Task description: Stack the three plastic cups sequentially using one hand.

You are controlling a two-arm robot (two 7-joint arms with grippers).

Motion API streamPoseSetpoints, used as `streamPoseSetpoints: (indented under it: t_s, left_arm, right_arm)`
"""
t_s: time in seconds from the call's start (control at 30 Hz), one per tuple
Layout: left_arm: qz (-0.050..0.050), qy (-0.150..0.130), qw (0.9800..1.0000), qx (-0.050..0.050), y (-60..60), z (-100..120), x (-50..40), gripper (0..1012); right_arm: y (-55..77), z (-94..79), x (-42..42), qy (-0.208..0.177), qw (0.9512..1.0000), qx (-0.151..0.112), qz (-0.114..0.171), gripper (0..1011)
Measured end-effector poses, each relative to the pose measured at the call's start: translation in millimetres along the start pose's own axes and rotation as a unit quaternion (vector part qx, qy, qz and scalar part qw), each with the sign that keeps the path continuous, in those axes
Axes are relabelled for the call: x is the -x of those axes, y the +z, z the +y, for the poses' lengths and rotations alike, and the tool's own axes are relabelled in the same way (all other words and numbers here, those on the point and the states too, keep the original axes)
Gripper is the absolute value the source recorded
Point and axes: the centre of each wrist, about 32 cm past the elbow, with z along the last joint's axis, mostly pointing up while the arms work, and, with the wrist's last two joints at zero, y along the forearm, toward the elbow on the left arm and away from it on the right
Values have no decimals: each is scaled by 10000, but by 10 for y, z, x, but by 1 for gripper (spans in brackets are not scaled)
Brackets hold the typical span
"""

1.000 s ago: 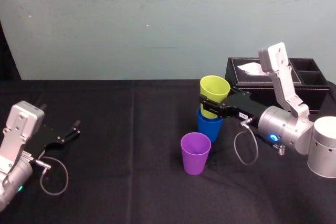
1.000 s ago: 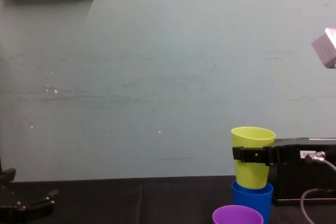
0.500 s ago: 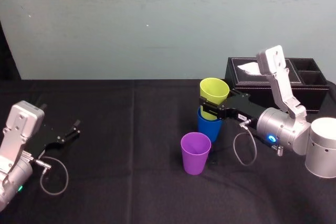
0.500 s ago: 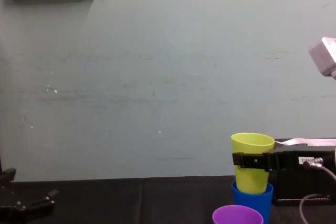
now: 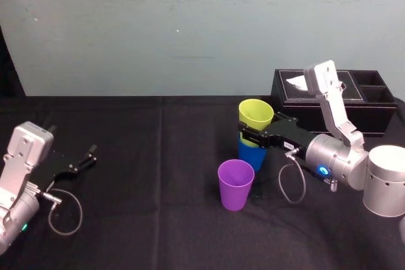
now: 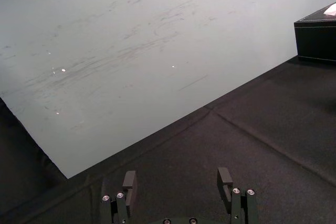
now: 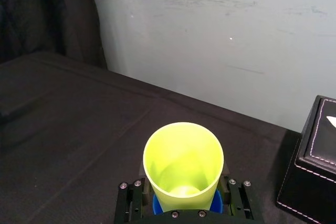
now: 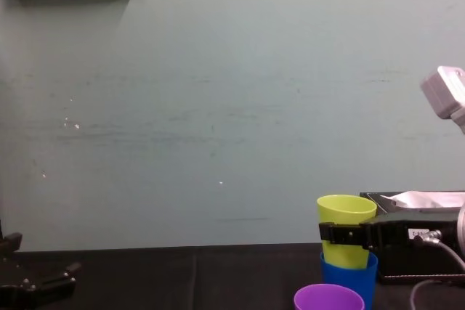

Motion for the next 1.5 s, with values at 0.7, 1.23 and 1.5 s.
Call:
streamPoseSetpoints:
  t_s: [0.7, 1.23, 1.5]
  left_arm:
    - [0, 0, 10000, 0, 0, 0, 0, 1000]
    - [0, 0, 10000, 0, 0, 0, 0, 1000]
    - [0, 0, 10000, 0, 0, 0, 0, 1000]
  right_arm:
    - [-71, -8, 6, -119, 9999, 55, 78, 734]
    - [-64, -7, 6, -117, 9999, 51, 78, 955]
    - [-57, -10, 8, -116, 9999, 26, 72, 1003]
